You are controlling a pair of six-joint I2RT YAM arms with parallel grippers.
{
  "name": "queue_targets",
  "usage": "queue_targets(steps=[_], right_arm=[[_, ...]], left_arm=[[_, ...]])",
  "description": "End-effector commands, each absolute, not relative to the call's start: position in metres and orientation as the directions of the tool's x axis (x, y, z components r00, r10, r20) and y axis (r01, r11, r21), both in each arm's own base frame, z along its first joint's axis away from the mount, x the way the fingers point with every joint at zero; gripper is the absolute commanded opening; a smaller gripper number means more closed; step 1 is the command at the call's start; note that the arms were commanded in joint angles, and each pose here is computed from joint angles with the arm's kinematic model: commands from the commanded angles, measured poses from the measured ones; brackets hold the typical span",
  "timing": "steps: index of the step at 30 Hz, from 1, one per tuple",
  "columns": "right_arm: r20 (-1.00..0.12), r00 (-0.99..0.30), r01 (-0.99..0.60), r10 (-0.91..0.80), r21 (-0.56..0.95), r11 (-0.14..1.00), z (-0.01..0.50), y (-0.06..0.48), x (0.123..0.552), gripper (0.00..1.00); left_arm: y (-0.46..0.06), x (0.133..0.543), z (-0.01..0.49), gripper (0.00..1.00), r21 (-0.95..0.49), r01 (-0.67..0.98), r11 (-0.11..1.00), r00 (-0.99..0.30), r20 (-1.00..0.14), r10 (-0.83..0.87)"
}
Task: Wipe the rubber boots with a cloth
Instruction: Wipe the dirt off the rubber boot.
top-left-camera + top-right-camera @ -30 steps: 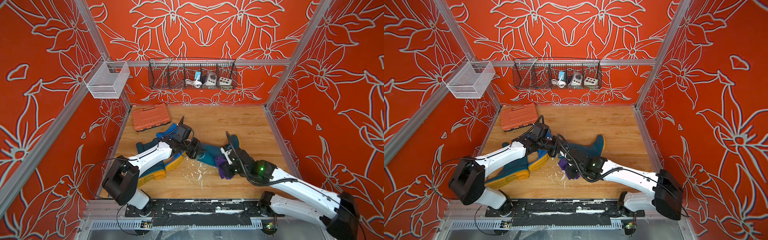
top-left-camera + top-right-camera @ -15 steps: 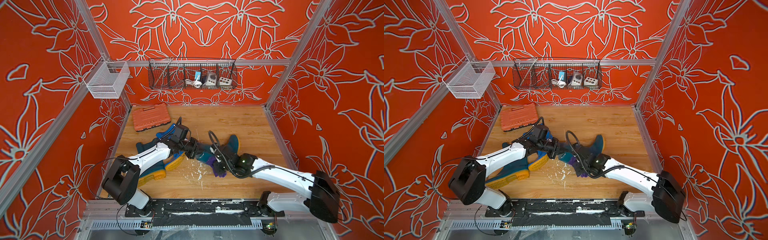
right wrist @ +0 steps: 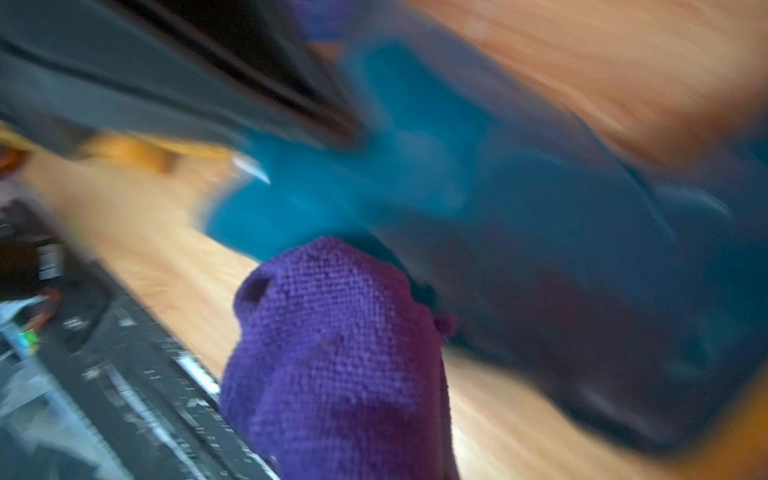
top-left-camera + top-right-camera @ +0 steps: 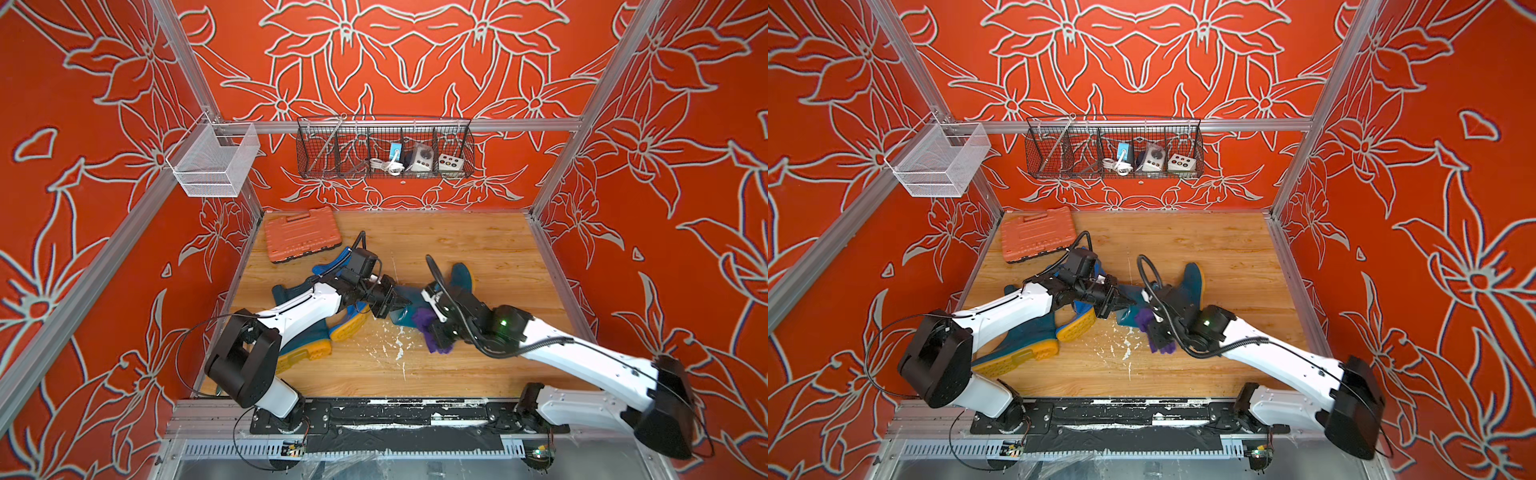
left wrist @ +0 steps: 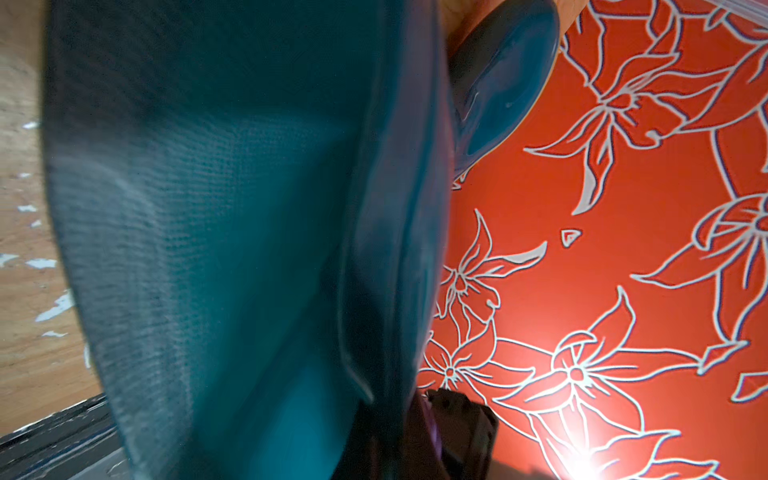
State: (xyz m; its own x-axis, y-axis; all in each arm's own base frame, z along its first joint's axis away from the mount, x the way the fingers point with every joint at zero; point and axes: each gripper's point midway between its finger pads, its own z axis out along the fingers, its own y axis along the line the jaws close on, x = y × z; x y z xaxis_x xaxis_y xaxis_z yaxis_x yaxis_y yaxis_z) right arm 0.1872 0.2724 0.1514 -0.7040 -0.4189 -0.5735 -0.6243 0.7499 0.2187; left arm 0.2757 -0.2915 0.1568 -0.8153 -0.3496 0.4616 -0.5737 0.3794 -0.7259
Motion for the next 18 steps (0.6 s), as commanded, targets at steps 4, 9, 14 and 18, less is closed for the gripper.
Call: queue_targets(steps=[4,9,14,18], right_arm=[[-0.529,-0.659,-0.703,-0.535,0.180,0.688,0.124,0.280,0.190,0.00],[-0.389,-0.863,-0.402,-0.323,0.141,0.905,0.086,0.169,0.196,0.00],[-0.420,-0.898,-0.264,-0.129,0.281,0.923,0.102,0.145,0.190,0.00],[-0.445,-0.890,-0.290,-0.101,0.381,0.878,0.131,0.175,0.200,0.00]], left_arm=[[-0.299,0.283,0.160,0.00,-0.739,-0.556,0.381,-0.830,0.470,-0.301],[-0.300,0.280,0.152,0.00,-0.738,-0.540,0.405,-0.842,0.465,-0.275],[-0.301,0.274,0.144,0.00,-0.730,-0.495,0.471,-0.867,0.453,-0.209],[-0.299,0.272,0.149,0.00,-0.747,-0.440,0.498,-0.896,0.406,-0.182]])
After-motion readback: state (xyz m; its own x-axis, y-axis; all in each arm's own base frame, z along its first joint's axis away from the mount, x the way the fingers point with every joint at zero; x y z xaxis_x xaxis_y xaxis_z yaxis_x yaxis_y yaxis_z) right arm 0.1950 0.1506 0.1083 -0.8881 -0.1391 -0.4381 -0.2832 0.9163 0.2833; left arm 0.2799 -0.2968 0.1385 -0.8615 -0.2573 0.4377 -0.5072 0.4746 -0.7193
